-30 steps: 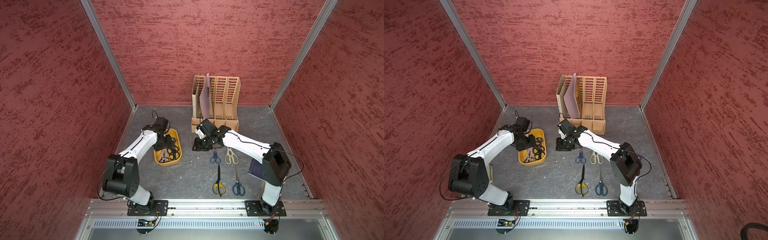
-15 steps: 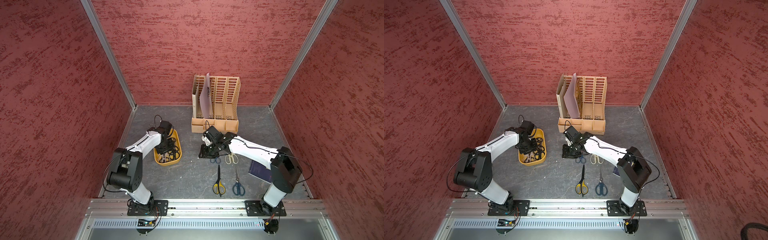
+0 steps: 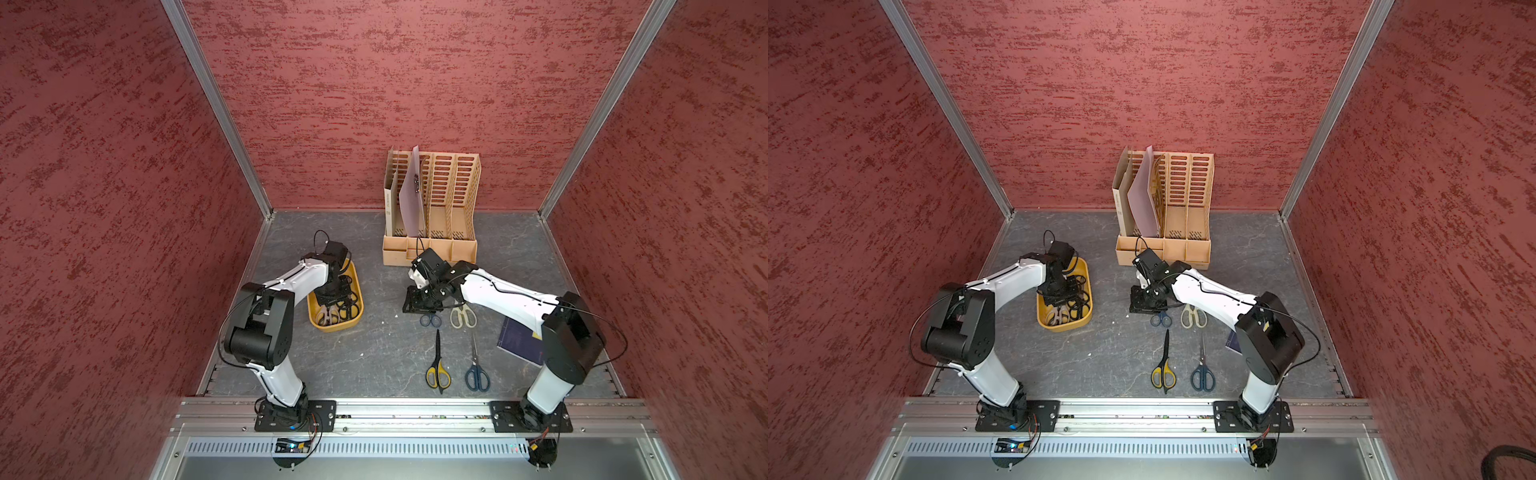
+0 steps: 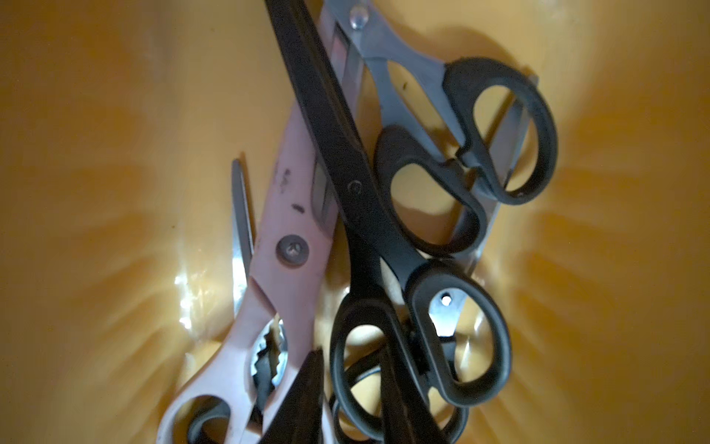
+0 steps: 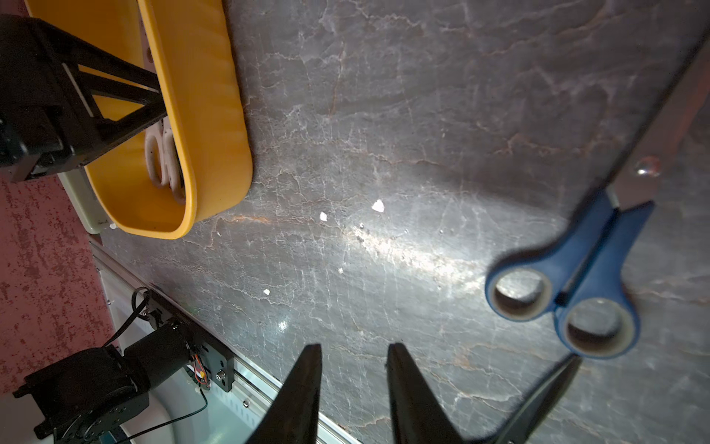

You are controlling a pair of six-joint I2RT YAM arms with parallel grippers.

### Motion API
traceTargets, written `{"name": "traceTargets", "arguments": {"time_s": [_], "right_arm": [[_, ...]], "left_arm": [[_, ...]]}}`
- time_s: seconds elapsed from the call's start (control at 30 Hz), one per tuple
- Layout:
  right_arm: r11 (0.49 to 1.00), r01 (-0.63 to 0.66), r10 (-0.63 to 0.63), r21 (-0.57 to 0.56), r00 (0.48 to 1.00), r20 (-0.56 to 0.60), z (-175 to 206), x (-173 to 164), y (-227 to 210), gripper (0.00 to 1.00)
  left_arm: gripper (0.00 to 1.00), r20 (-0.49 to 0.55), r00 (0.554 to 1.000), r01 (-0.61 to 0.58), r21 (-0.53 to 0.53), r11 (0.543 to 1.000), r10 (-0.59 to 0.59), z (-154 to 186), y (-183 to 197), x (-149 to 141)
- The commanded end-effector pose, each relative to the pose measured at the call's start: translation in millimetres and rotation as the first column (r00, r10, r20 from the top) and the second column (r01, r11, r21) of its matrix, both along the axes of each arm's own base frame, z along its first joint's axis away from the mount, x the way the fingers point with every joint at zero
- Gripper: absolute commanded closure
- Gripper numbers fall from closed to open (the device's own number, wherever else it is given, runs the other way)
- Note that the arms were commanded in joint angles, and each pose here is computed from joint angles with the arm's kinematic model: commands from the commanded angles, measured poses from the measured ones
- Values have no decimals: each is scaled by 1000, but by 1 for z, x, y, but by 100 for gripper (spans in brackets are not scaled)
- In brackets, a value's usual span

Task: Take the scissors out of the storage box
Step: Pick up the scissors from the storage box.

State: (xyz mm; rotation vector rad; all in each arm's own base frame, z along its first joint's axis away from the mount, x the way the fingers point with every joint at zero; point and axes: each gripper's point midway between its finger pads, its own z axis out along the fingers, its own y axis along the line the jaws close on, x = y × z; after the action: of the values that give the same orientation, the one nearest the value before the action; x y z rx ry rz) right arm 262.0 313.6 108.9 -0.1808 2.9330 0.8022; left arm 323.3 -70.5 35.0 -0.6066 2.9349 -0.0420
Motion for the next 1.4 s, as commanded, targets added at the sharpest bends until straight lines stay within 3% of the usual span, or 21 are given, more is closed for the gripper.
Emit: {"name": "traceTargets", "arguments": {"time_s": [0.0, 0.27, 0.43, 0.73, 0.93, 1.07, 1.2, 1.37], "right_arm": [[1000, -5, 5, -2, 1000, 22, 7, 6, -2, 67], [1000, 2, -2, 1, 1000, 22, 8, 9, -4, 67], [1000, 4, -4, 2, 1000, 22, 9, 11, -4, 67], [999, 17, -19, 42, 999, 46, 24, 19, 4, 67], [995, 49, -54, 84, 996, 64, 33, 25, 9, 67], [995, 58, -65, 85, 994, 86, 37, 28, 9, 67], [998, 47, -51, 34, 992, 118, 38, 33, 0, 67], [996, 91, -87, -21, 988, 127, 35, 36, -18, 67]], "left_arm": [[70, 15, 1000, 8, 12, 1000, -8, -4, -3, 8], [74, 4, 1000, 22, 34, 999, -22, -13, -1, 8], [86, 1, 999, 37, 38, 999, -37, -12, -1, 8], [90, 28, 996, 82, 40, 996, -83, 18, 3, -5], [99, 43, 990, 131, 26, 991, -132, 38, 4, -27], [100, 55, 981, 188, 6, 982, -188, 49, 2, -42], [100, 129, 941, 320, -53, 946, -312, 75, -23, -51], [100, 219, 847, 493, 14, 870, -484, 108, -65, -50]]}}
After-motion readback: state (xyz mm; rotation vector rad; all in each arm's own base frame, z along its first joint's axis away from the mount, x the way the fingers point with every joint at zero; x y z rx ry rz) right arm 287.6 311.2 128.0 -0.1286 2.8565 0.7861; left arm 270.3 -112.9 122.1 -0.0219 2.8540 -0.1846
